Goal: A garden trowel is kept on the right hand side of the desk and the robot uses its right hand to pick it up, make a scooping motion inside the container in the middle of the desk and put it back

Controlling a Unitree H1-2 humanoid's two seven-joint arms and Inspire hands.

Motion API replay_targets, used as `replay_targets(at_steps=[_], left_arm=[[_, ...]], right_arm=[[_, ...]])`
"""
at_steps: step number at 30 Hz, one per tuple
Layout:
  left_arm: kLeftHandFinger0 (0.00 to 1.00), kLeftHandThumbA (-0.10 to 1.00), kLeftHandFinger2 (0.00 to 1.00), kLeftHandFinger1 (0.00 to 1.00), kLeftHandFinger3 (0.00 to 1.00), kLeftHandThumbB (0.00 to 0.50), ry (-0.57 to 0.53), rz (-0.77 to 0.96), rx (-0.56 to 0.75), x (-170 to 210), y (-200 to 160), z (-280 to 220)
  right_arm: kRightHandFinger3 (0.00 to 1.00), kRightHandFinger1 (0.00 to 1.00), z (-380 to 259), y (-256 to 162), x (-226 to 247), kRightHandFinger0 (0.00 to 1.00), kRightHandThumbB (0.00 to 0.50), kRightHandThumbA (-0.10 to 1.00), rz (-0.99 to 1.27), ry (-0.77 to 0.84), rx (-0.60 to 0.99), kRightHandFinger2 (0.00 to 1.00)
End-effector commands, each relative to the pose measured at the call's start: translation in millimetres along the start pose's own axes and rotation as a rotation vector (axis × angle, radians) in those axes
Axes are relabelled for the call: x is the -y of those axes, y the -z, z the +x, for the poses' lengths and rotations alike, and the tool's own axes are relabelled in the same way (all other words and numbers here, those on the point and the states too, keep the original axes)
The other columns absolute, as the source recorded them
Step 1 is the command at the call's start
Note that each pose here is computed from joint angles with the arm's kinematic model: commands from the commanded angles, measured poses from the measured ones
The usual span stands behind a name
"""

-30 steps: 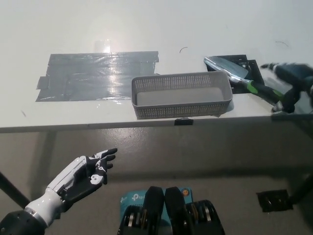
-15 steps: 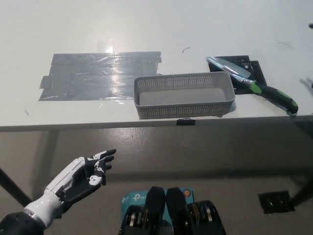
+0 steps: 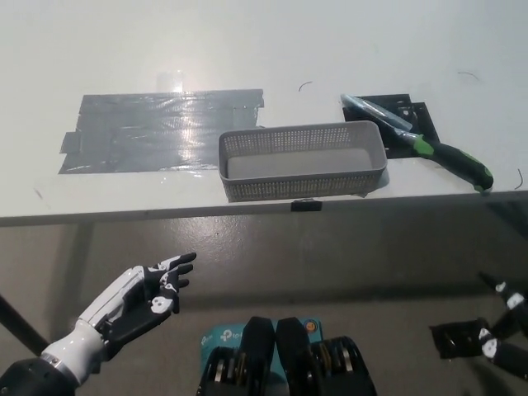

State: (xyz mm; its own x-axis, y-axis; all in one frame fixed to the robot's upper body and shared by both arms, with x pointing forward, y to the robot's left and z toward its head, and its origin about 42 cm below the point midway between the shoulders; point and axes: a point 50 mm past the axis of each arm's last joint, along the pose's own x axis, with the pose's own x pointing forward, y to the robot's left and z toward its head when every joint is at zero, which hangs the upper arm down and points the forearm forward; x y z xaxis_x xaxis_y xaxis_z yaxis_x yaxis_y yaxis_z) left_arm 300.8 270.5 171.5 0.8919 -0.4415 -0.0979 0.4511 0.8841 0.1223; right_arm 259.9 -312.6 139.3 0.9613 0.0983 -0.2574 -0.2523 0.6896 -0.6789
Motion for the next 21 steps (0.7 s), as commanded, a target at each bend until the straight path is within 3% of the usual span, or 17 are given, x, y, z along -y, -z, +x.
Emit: replay_targets(at_steps=[1, 5, 10, 13, 15, 21], left_arm=[[1.0, 0.88, 1.0, 1.0, 1.0, 0.245, -0.023, 0.018, 0.04, -2, -8, -5], [1.0, 0.89, 1.0, 1.0, 1.0, 0.257, -0.019, 0.029, 0.029, 0, -6, -6], [1.0, 0.86, 1.0, 1.0, 1.0, 0.171, -0.024, 0.031, 0.039, -5, -8, -5], [1.0, 0.87, 1.0, 1.0, 1.0, 0.187, -0.023, 0.039, 0.036, -7, -8, -6], [1.0, 0.87, 1.0, 1.0, 1.0, 0.227, -0.026, 0.042, 0.026, -8, -9, -7], [1.0, 0.85, 1.0, 1.0, 1.0, 0.224, -0.015, 0.052, 0.007, -6, -6, -6]], right_arm=[[1.0, 1.0, -5, 4, 15, 0.94, 0.205, 0.14, 0.072, 0.198, 0.19, 0.99], [1.0, 0.96, -2, 13, 12, 0.89, 0.202, 0.1, 0.077, 0.181, 0.188, 0.92], [1.0, 1.0, 6, 11, 20, 0.99, 0.192, 0.09, 0.064, 0.187, 0.189, 0.91], [1.0, 1.0, 9, 10, 21, 0.96, 0.193, 0.09, 0.057, 0.194, 0.188, 0.93], [1.0, 1.0, 10, 9, 22, 0.95, 0.185, 0.11, 0.049, 0.19, 0.183, 0.97], [1.0, 1.0, 10, 12, 28, 0.98, 0.2, 0.2, 0.037, 0.167, 0.165, 1.0]])
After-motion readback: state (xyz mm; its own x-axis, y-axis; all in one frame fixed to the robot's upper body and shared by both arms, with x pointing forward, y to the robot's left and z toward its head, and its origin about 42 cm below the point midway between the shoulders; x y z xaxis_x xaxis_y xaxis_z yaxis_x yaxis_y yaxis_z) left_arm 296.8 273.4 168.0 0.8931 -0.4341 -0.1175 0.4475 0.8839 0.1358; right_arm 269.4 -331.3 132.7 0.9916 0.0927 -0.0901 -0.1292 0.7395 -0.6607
